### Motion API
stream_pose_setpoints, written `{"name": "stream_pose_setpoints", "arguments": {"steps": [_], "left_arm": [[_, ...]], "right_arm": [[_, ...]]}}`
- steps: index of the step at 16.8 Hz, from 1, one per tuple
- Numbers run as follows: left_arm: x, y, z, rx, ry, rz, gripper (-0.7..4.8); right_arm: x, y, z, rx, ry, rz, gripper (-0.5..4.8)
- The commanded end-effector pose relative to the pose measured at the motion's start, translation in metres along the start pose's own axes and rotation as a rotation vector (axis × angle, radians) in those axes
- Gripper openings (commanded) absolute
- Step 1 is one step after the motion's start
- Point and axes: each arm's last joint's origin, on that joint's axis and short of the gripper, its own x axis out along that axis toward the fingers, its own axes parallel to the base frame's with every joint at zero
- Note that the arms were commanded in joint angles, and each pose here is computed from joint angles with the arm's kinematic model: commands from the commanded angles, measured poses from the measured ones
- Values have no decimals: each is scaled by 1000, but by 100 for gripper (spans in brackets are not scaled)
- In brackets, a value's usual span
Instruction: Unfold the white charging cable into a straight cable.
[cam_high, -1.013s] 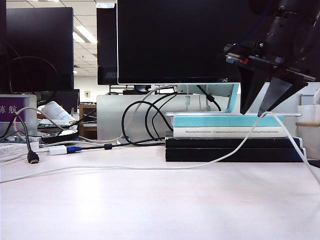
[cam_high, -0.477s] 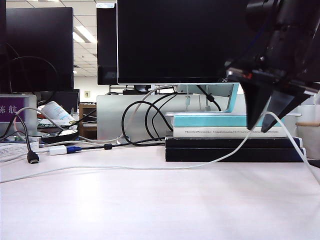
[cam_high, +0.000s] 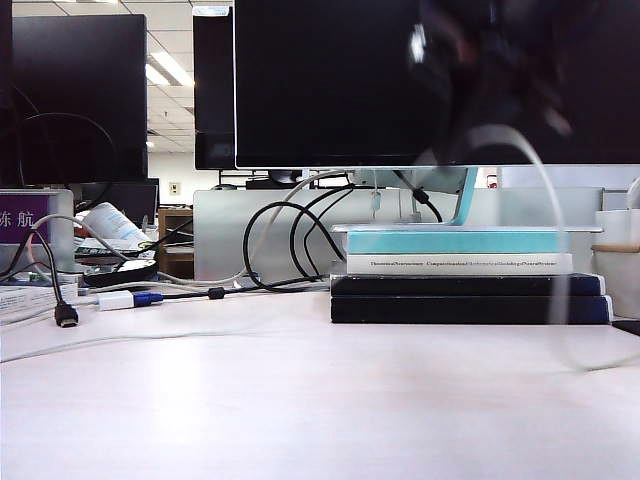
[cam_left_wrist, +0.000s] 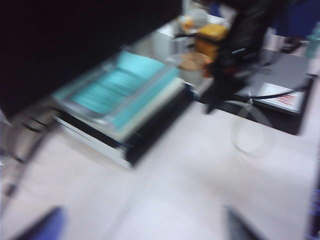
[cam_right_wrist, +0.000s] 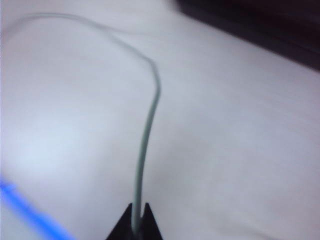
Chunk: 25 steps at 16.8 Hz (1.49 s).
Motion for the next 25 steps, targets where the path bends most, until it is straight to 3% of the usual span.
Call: {"name": "stream_pose_setpoints", "arguments": {"steps": [1, 3, 5, 6, 8, 9, 12, 14, 15, 20, 24, 25], "left_arm": [[24, 15, -9, -38, 65, -7, 471], [47, 20, -21, -45, 119, -98, 471], [69, 13, -23, 12, 147, -157, 471], [74, 9, -21, 51, 153, -155, 471], [91, -8, -8, 220, 121, -130, 470], [99, -14, -4, 261, 90, -130, 471], [120, -17, -5, 239, 40, -224, 470], [127, -19, -9, 202, 9, -358, 465], [132, -29, -5, 200, -5, -407, 454], [135, -35, -2, 197, -22, -448, 193], [135, -35, -2, 178, -19, -448, 153], [135, -35, -2, 176, -19, -448, 96]], "right_arm": [[-36, 30, 6, -71, -103, 163, -1], [-50, 47, 2, -110, -116, 228, -1], [-55, 53, -4, -119, -97, 251, -1], [-55, 54, -6, -118, -78, 251, -1], [-52, 56, -14, -137, -9, 252, -1], [-52, 58, -15, -138, 1, 273, -1], [-49, 77, -17, -193, 24, 440, -1], [-42, 93, -20, -249, 47, 470, -1], [-41, 96, -17, -267, 22, 480, -1], [-40, 97, -15, -261, 8, 482, -1], [-39, 97, -15, -258, 10, 483, -1], [-39, 97, -15, -257, 11, 482, -1]]}}
